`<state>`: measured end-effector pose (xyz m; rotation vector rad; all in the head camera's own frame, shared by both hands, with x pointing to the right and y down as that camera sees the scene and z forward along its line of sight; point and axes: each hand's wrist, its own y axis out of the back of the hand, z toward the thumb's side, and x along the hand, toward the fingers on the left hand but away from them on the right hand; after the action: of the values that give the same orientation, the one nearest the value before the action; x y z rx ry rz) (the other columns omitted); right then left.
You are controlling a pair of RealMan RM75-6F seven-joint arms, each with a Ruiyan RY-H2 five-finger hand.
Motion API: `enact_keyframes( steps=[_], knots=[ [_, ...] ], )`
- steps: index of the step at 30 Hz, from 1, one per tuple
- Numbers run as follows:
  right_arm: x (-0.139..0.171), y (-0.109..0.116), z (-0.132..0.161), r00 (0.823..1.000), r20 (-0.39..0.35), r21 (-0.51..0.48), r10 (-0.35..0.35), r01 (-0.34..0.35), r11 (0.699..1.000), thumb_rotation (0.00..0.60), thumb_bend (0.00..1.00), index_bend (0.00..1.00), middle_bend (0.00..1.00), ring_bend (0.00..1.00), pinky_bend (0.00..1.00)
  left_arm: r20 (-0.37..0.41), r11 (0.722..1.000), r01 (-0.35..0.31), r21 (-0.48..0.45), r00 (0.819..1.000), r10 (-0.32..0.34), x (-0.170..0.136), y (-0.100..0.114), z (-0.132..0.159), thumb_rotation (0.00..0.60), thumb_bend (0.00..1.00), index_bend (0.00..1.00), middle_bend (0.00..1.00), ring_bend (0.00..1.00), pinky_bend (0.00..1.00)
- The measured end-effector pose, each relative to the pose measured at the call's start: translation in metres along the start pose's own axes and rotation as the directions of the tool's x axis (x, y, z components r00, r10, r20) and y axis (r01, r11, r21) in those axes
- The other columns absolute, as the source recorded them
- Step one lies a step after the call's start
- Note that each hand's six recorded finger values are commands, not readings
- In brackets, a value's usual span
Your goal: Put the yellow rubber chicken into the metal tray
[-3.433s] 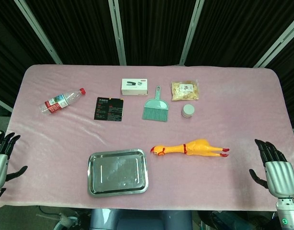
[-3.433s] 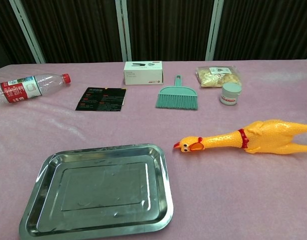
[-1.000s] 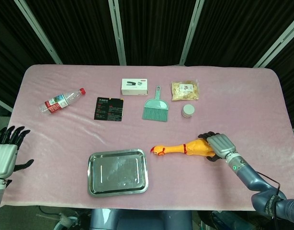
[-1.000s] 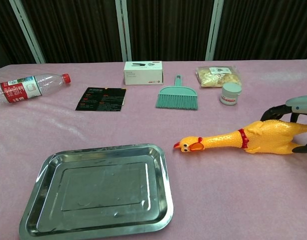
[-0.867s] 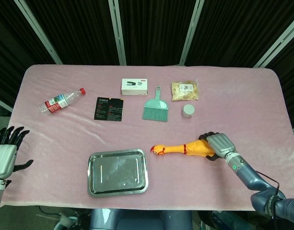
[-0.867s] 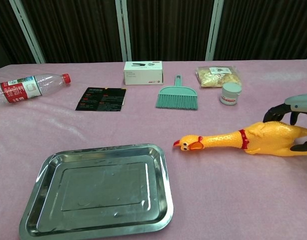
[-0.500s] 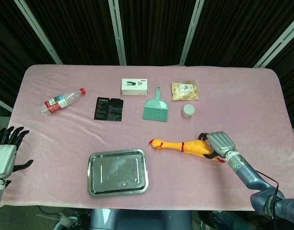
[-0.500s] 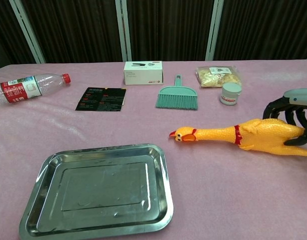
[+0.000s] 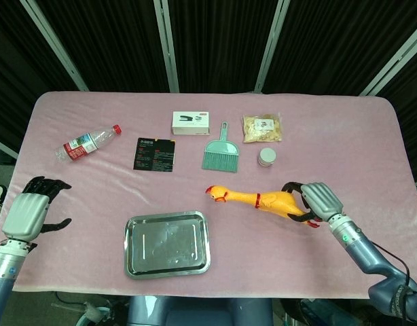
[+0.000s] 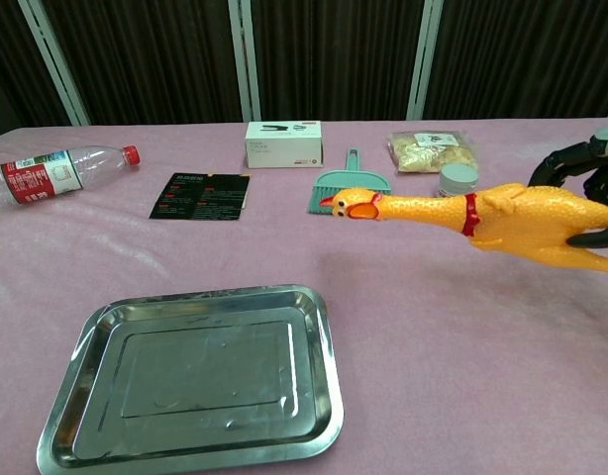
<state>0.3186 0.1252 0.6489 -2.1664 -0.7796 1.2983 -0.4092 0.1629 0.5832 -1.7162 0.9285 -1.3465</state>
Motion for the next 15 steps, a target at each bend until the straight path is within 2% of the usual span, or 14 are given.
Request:
enact_keyframes(
  steps=[5, 9, 15],
  knots=[
    [0.009, 0.002, 0.020, 0.997, -0.072, -0.036, -0.004, 0.001, 0.999, 0.600, 0.39, 0.95, 0.76, 0.70, 0.76, 0.079, 0.998, 0.022, -0.066, 0.997, -0.016, 0.020, 0.003, 0.030, 0.600, 0.05, 0.30, 0.29, 0.25, 0.24],
    [0.010, -0.001, 0.038, 0.993, -0.117, -0.043, 0.005, -0.010, 0.999, 0.600, 0.41, 0.95, 0.76, 0.70, 0.76, 0.161, 0.993, 0.041, -0.112, 0.987, -0.022, 0.039, 0.011, 0.065, 0.600, 0.05, 0.28, 0.27, 0.25, 0.24],
    [0.002, -0.001, 0.065, 0.988, -0.155, -0.035, -0.004, -0.002, 0.999, 0.600, 0.43, 0.95, 0.76, 0.70, 0.76, 0.233, 0.979, 0.093, -0.183, 0.971, -0.049, 0.061, 0.019, 0.106, 0.600, 0.05, 0.26, 0.25, 0.25, 0.24]
  ],
)
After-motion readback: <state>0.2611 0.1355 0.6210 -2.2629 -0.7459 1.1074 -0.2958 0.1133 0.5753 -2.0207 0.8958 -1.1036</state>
